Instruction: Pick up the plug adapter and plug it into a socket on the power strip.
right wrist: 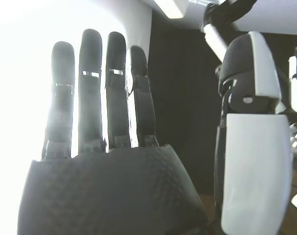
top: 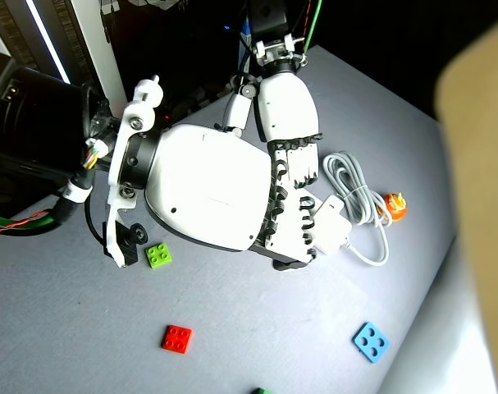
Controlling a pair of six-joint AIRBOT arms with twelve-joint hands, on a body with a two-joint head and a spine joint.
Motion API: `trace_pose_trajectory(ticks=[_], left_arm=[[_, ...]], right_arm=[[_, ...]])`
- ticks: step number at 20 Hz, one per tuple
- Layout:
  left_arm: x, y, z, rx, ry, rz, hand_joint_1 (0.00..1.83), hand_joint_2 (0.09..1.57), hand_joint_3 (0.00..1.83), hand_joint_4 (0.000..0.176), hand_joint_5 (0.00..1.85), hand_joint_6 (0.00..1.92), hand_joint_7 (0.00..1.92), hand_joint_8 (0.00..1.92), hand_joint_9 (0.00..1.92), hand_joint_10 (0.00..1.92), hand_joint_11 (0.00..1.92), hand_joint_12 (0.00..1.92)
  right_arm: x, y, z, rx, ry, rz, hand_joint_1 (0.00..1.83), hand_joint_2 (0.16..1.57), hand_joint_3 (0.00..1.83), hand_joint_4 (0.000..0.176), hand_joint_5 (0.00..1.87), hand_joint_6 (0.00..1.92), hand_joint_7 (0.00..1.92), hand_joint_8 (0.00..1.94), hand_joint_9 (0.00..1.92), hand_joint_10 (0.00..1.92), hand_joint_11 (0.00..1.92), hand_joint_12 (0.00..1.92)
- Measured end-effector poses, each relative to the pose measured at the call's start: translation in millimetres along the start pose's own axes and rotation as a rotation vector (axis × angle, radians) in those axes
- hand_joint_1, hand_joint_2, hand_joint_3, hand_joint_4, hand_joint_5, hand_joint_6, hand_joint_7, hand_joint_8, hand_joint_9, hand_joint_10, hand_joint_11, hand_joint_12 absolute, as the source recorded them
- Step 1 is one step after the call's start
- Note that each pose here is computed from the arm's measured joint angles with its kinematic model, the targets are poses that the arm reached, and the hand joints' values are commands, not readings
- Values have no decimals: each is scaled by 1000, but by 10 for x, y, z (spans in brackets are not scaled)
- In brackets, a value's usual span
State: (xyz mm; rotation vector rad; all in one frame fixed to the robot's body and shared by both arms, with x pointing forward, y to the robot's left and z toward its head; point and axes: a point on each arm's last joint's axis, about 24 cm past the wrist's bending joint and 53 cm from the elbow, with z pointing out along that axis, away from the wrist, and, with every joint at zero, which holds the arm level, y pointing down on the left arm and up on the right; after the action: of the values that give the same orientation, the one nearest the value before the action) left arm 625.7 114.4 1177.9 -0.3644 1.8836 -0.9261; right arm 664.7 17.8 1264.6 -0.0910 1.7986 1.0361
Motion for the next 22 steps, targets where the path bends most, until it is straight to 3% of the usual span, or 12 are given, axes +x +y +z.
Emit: trace_pose_trajectory(ticks=[3, 4, 5, 6, 7, 8, 10, 15, 17, 18, 20, 22], left_arm=[[-147, 7, -53, 1, -20, 14, 121, 1303, 8, 0, 1236, 1921, 1233, 1921, 1092, 1921, 1175, 1921], [-206, 3, -78, 4, -28, 33, 89, 1317, 3, 0, 1370, 1921, 1351, 1921, 1264, 1921, 1377, 1921], [-238, 11, -93, 3, -31, 37, 101, 1327, 1, 74, 1406, 1921, 1380, 1921, 1330, 1921, 1456, 1921], [-257, 21, -107, 1, -32, 43, 153, 1316, 0, 111, 1465, 1921, 1428, 1921, 1403, 1921, 1542, 1921], [-269, 21, -119, 2, -33, 51, 153, 1316, 0, 111, 1465, 1921, 1428, 1921, 1403, 1921, 1542, 1921], [-290, 14, -129, 4, -35, 54, 166, 1331, 4, 136, 1526, 1921, 1497, 1921, 1490, 1921, 1620, 1921], [-322, -53, -130, 19, -44, 60, 176, 1338, 4, 152, 1516, 1921, 1519, 1921, 1519, 1921, 1627, 1921], [-304, -159, -142, 39, -52, 82, 206, 1464, 24, 146, 1530, 1921, 1586, 1921, 1596, 1921, 1679, 1921], [-320, -198, -134, 44, -64, 86, 518, 1501, 0, 175, 1519, 1921, 1591, 1921, 1614, 1921, 1695, 1921], [-197, -325, -171, 68, -48, 84, 940, 1440, 0, 176, 1478, 1921, 1562, 1921, 1582, 1921, 1652, 1921], [-184, -366, -181, 76, -48, 81, 940, 1440, 0, 176, 1478, 1921, 1562, 1921, 1582, 1921, 1652, 1921], [-196, -368, -180, 75, -54, 77, 932, 1451, 0, 176, 1453, 1921, 1502, 1921, 1509, 1921, 1589, 1921]], right_arm=[[29, -75, -27, 12, 7, 7, 659, 898, 0, 0, 292, 1920, 370, 1941, 483, 1921, 653, 1921], [29, -95, -47, 15, 7, 0, 624, 918, 3, 0, 442, 1921, 490, 1941, 556, 1921, 735, 1921], [31, -91, -61, 11, 8, -4, 558, 951, 8, 0, 534, 1921, 567, 1941, 605, 1921, 787, 1921], [32, -90, -76, 8, 10, -7, 532, 975, 6, 0, 693, 1921, 731, 1941, 759, 1921, 946, 1921], [26, -99, -103, 9, 9, -10, 532, 975, 6, 0, 693, 1921, 731, 1941, 759, 1921, 946, 1921], [15, -117, -150, 10, 8, -10, 492, 1031, 6, 0, 1045, 1921, 1144, 1941, 1195, 1921, 1366, 1921], [1, -173, -217, 20, 5, -10, 484, 1037, 2, 0, 1245, 1921, 1358, 1941, 1405, 1921, 1562, 1921], [-34, -237, -266, 30, -1, -32, 387, 1147, 2, 0, 1429, 1921, 1505, 1941, 1531, 1921, 1636, 1921], [-53, -227, -281, 28, -5, -38, 352, 1237, 19, 0, 1431, 1921, 1536, 1941, 1572, 1921, 1665, 1921], [-88, -156, -341, 12, -12, -50, 618, 1389, 11, 0, 1410, 1921, 1542, 1941, 1593, 1921, 1704, 1921], [-99, -135, -350, 6, -14, -51, 618, 1389, 11, 0, 1410, 1921, 1542, 1941, 1593, 1921, 1704, 1921], [-107, -94, -369, -4, -16, -50, 907, 1406, 3, 0, 1393, 1921, 1541, 1941, 1605, 1921, 1710, 1921]])
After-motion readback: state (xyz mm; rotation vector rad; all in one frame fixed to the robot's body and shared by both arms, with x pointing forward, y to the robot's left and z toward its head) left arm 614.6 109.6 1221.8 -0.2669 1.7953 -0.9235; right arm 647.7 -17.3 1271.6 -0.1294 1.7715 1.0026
